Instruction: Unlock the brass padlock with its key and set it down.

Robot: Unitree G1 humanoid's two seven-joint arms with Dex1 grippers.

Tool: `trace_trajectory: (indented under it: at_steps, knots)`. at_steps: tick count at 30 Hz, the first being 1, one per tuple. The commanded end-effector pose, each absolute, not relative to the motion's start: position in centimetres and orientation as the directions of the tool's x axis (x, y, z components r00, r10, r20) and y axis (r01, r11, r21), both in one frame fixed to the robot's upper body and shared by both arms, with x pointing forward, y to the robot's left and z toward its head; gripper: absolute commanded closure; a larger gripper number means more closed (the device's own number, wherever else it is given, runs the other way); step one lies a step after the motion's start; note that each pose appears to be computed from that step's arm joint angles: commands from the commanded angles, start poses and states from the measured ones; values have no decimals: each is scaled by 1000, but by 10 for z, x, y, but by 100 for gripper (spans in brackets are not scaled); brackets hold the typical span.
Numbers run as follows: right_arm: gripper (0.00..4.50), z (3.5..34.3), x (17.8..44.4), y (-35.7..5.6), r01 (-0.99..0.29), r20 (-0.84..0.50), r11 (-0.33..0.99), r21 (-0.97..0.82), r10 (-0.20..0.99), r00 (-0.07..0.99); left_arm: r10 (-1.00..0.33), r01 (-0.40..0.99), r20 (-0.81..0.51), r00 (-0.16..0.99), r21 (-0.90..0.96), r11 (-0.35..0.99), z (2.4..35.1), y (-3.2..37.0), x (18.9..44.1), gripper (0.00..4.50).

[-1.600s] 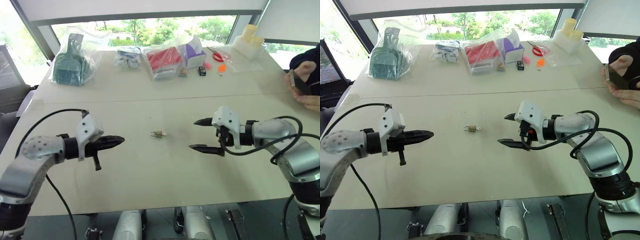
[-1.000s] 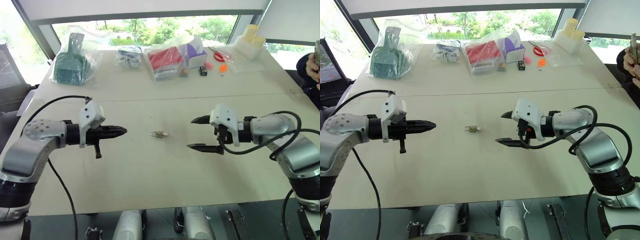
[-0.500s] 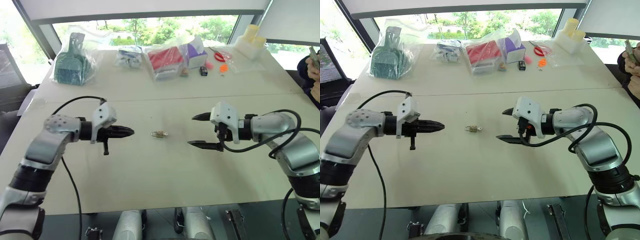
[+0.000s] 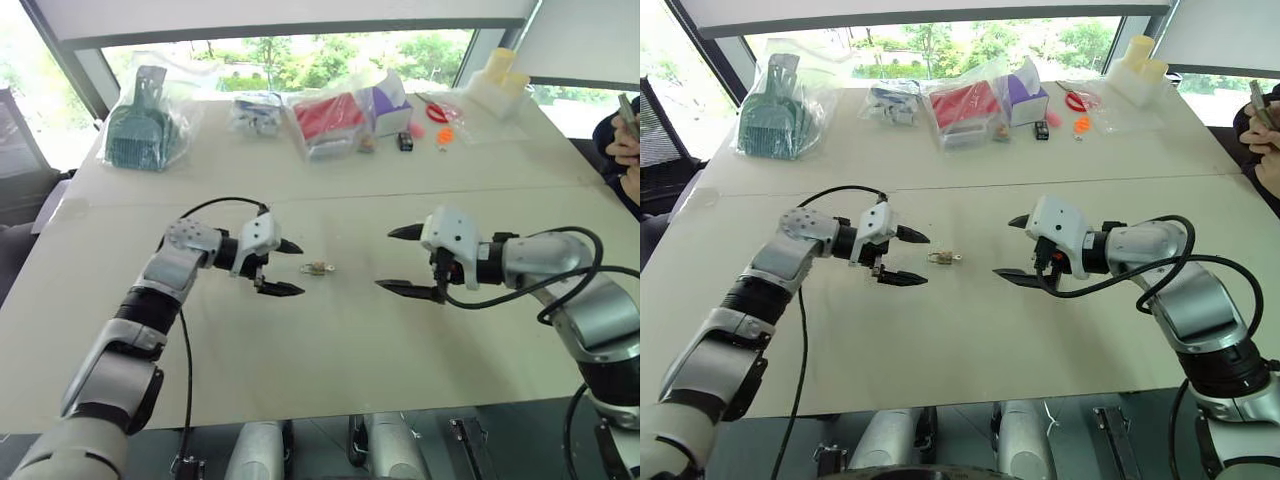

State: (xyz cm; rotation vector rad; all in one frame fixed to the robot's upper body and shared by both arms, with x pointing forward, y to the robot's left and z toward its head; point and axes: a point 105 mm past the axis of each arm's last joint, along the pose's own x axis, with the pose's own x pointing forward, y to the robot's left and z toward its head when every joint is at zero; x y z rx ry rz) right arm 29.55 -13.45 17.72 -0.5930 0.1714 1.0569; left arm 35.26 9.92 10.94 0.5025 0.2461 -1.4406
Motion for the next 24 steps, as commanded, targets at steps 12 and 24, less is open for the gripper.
trace_trajectory:
  at_steps: [12,24]
  knots:
    - [0,193,289,-135,-809,-355,388,-442,752,555,-877,974,-459,142,225,40,101,75,375,27]
    - [0,183,296,-128,-776,-372,329,-538,733,569,-874,970,-460,159,237,51,105,85,378,379]
